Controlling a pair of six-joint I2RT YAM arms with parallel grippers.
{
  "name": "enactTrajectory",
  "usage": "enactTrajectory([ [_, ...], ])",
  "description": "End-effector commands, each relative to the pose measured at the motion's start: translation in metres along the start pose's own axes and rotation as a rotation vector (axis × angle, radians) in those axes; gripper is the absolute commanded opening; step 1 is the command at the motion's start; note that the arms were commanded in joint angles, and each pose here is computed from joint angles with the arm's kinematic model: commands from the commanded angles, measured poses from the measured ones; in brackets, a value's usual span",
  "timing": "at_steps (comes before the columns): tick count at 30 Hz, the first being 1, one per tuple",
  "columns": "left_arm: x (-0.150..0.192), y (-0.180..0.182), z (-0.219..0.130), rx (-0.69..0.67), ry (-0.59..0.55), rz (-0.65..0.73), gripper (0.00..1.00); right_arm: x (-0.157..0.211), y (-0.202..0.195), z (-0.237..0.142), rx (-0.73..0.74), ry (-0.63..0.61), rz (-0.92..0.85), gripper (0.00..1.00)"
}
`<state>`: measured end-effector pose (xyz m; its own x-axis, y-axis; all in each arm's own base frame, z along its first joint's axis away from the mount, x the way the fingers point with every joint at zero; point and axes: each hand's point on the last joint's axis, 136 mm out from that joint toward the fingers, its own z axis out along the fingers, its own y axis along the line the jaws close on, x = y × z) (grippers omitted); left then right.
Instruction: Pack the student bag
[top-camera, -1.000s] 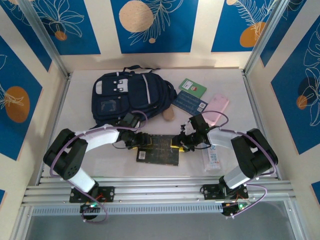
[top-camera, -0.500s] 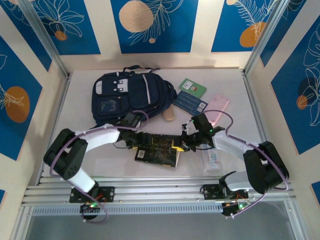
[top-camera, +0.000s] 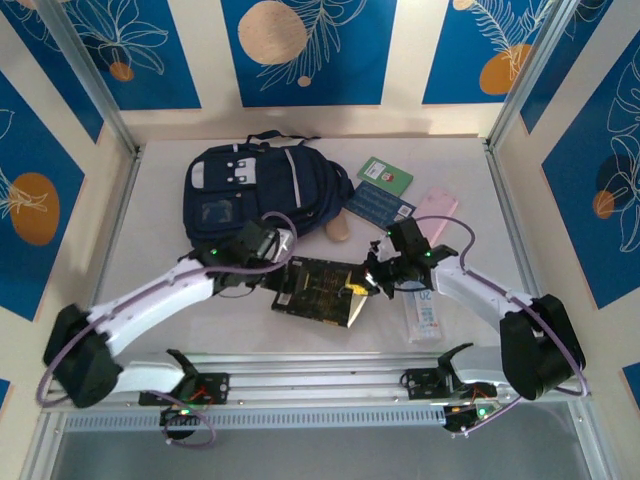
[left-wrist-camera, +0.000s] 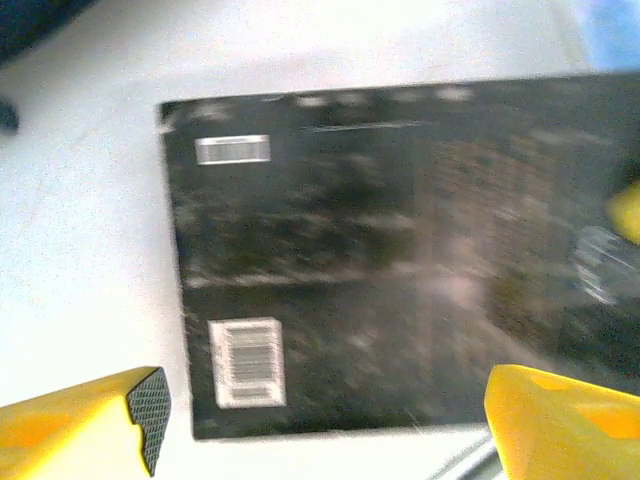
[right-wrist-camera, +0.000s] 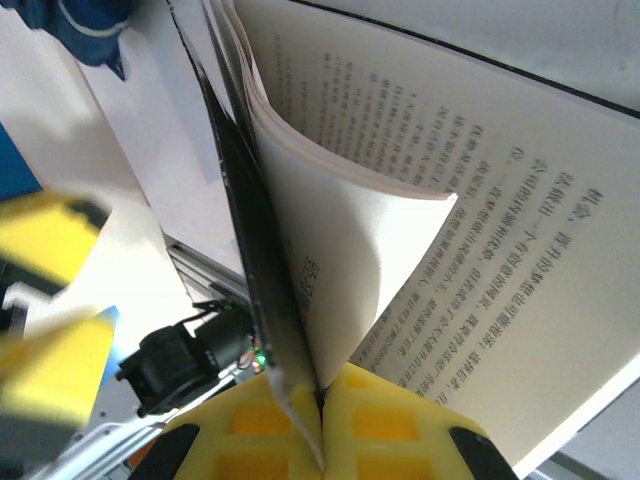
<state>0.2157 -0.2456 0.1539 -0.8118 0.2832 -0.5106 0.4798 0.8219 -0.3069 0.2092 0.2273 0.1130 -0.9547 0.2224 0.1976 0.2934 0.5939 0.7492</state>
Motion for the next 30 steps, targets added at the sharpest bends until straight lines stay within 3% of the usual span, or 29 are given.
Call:
enactTrajectory([
  [1, 0.005, -0.017, -0.023, -0.068, -0.071, 0.379, 0.83, 0.003, 0.013, -0.012, -0.021, 0.023, 0.078, 0.01],
  [3, 0.014, -0.039, -0.028, -0.097, -0.131, 0.681, 0.88, 0.001, 0.018, -0.015, -0.031, 0.026, 0.095, 0.01],
  [6, 0.033, -0.059, -0.02, -0.113, -0.132, 0.993, 0.92, -0.001, 0.027, -0.018, -0.055, 0.024, 0.107, 0.01],
  [11, 0.038, -0.066, 0.011, -0.243, -0.098, 1.273, 0.94, -0.002, 0.036, -0.022, -0.081, 0.026, 0.118, 0.01],
  [18, 0.014, -0.077, 0.037, -0.337, -0.198, 1.323, 0.92, -0.001, 0.044, -0.024, -0.114, 0.029, 0.129, 0.01],
  [22, 0.017, -0.07, 0.058, -0.393, -0.163, 1.356, 0.83, -0.001, 0.048, -0.028, -0.125, 0.02, 0.129, 0.01],
  [25, 0.021, -0.062, 0.067, -0.427, -0.156, 1.35, 0.7, -0.002, 0.05, -0.031, -0.13, 0.01, 0.135, 0.01],
  [30, 0.016, -0.059, 0.062, -0.456, -0.186, 1.306, 0.35, -0.003, 0.047, -0.032, -0.139, -0.003, 0.157, 0.01],
])
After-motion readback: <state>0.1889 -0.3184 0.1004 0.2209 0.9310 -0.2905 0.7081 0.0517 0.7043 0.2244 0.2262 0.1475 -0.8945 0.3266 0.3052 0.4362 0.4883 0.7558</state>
